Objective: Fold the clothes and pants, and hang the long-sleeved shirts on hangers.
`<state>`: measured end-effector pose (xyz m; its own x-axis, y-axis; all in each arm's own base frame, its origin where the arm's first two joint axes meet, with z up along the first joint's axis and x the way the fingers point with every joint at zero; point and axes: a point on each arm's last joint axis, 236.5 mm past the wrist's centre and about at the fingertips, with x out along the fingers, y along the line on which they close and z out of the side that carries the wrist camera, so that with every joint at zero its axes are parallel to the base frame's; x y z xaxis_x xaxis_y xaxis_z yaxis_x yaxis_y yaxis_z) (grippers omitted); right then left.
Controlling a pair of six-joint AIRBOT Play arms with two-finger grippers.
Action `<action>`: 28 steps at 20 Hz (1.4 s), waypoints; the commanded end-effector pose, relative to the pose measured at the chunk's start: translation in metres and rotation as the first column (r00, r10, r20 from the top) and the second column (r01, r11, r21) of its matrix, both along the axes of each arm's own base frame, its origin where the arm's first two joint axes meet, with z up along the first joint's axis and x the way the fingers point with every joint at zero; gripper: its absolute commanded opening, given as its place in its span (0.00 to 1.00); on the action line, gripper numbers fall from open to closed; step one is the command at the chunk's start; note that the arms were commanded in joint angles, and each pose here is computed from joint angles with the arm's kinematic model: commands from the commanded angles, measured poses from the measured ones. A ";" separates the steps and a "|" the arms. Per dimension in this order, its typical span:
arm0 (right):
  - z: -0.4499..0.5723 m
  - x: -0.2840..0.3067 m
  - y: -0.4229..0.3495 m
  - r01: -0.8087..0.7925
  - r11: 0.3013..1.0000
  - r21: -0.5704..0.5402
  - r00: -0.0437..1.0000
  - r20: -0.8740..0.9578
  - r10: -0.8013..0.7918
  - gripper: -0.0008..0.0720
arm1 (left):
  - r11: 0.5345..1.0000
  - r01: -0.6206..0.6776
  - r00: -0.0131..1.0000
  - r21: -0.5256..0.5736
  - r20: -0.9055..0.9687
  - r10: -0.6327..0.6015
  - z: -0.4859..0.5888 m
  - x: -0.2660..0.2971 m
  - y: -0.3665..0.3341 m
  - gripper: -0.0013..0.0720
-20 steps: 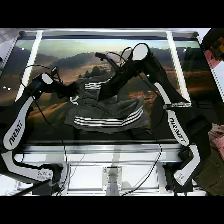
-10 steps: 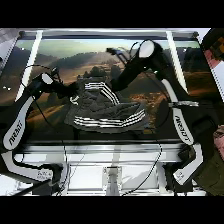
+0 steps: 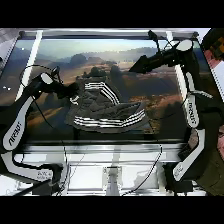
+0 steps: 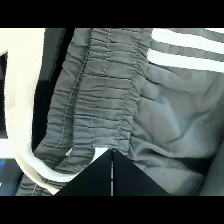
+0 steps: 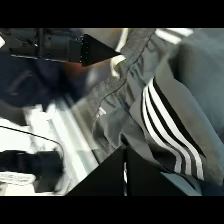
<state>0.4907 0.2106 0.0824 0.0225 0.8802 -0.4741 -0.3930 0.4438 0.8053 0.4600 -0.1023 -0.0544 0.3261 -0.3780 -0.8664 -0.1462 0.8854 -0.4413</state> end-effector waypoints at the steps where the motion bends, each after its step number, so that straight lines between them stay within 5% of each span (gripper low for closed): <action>1: -0.063 0.002 -0.004 0.004 0.999 0.038 0.981 -0.195 0.003 0.02 | 0.998 0.057 0.993 0.005 0.105 -0.057 0.033 0.005 -0.006 0.02; 3: -0.105 0.000 0.011 -0.003 1.000 0.025 0.962 -0.272 0.010 0.03 | 0.996 0.091 0.967 -0.011 0.240 -0.085 0.083 0.010 -0.013 0.02; 4: -0.122 -0.002 0.015 -0.009 1.000 0.001 0.958 -0.287 0.009 0.12 | 0.995 0.101 0.951 -0.012 0.295 -0.093 0.107 0.009 -0.015 0.02; 6: -0.157 -0.009 0.014 -0.044 0.992 -0.118 0.956 -0.293 0.008 0.62 | 0.994 0.105 0.927 -0.005 0.361 -0.096 0.140 0.004 -0.015 0.02; 14: -0.202 -0.021 0.028 -0.167 0.922 -0.349 0.979 -0.171 0.113 0.63 | 0.990 0.136 0.908 -0.024 0.404 -0.115 0.178 -0.017 -0.022 0.02; 19: -0.192 -0.034 0.041 -0.209 0.932 -0.295 0.967 -0.202 0.153 0.62 | 0.989 0.144 0.911 -0.032 0.394 -0.120 0.177 -0.019 -0.025 0.02; 20: -0.187 -0.035 0.045 -0.211 0.939 -0.271 0.966 -0.206 0.158 0.54 | 0.989 0.144 0.911 -0.032 0.394 -0.120 0.177 -0.019 -0.025 0.02; 22: -0.176 -0.043 0.052 -0.260 0.943 -0.210 0.957 -0.188 0.221 0.06 | 0.989 0.144 0.911 -0.032 0.394 -0.120 0.177 -0.019 -0.025 0.02; 28: -0.110 0.000 0.002 -0.084 0.950 -0.300 0.995 -0.068 0.066 0.01 | 0.989 0.144 0.911 -0.032 0.394 -0.120 0.177 -0.019 -0.024 0.02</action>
<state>0.4695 0.2401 -0.0616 -0.1786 0.7135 -0.6775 -0.3851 0.5829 0.7155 0.4410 -0.1266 0.1216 0.5769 -0.4869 -0.6559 0.1632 0.8554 -0.4915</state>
